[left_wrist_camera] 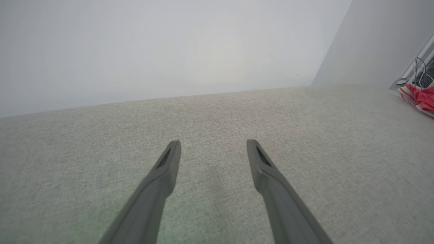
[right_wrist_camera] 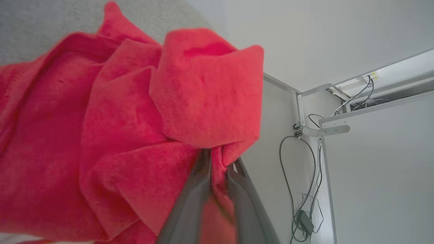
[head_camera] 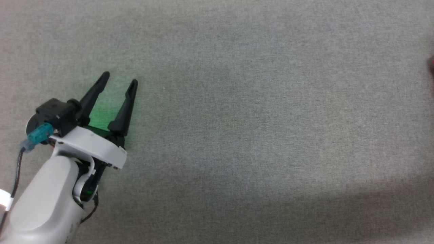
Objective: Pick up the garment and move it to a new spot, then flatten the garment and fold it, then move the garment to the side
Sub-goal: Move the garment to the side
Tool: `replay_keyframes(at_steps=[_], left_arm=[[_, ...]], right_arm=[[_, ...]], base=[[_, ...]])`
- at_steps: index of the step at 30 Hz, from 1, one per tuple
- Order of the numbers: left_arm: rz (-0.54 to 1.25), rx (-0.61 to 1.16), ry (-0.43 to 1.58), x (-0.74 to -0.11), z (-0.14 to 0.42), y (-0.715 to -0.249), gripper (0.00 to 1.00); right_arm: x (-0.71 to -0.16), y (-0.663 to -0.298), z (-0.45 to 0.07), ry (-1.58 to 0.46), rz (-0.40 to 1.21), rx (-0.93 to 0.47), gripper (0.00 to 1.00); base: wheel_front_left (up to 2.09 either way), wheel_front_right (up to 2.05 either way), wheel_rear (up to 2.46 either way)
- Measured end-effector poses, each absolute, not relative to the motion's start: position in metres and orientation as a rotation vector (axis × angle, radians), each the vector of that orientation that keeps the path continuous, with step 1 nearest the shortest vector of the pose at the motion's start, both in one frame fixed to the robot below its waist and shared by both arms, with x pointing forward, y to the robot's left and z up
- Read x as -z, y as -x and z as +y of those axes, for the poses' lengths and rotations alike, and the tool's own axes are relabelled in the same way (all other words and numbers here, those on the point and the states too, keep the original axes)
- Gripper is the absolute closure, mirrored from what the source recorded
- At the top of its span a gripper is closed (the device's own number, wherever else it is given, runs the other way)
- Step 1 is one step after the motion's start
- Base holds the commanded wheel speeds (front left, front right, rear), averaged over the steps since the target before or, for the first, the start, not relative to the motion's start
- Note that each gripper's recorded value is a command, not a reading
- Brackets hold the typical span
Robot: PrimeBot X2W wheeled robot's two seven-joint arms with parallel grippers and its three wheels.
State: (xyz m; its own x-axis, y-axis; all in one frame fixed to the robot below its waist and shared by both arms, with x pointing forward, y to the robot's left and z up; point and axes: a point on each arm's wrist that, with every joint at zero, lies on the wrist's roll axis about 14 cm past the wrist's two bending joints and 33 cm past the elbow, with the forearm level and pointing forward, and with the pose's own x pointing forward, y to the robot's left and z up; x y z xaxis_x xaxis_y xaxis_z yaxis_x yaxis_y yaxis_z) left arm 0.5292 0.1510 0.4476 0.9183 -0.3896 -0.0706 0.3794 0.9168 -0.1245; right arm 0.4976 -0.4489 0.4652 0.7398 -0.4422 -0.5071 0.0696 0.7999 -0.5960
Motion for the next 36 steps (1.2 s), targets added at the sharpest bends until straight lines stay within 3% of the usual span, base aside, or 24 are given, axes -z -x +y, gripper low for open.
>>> replay_keyframes(at_steps=[5,7,9,11,13,36], left_arm=[[0.093,0.382,0.114,-0.449,0.156,-0.529,0.00],[0.089,0.378,0.114,-0.450,0.157,-0.529,0.00],[0.086,0.375,0.113,-0.452,0.159,-0.529,0.00],[0.081,0.373,0.112,-0.455,0.159,-0.529,0.00],[0.073,0.369,0.111,-0.458,0.161,-0.529,0.00],[-0.005,0.243,0.107,-0.503,0.209,-0.494,0.00]], right_arm=[[-0.456,-0.496,-0.446,0.553,0.698,0.308,0.64],[-0.457,-0.498,-0.444,0.546,0.685,0.309,0.53],[-0.459,-0.498,-0.443,0.542,0.677,0.312,0.51],[-0.462,-0.499,-0.442,0.536,0.661,0.314,0.13],[-0.467,-0.501,-0.439,0.535,0.643,0.313,0.00],[-0.515,-0.524,-0.332,0.345,0.262,0.079,0.00]], base=[[0.00,0.00,0.00],[0.00,0.00,0.00],[0.00,0.00,0.00],[0.00,0.00,0.00],[0.00,0.00,0.00],[0.00,0.00,0.00]])
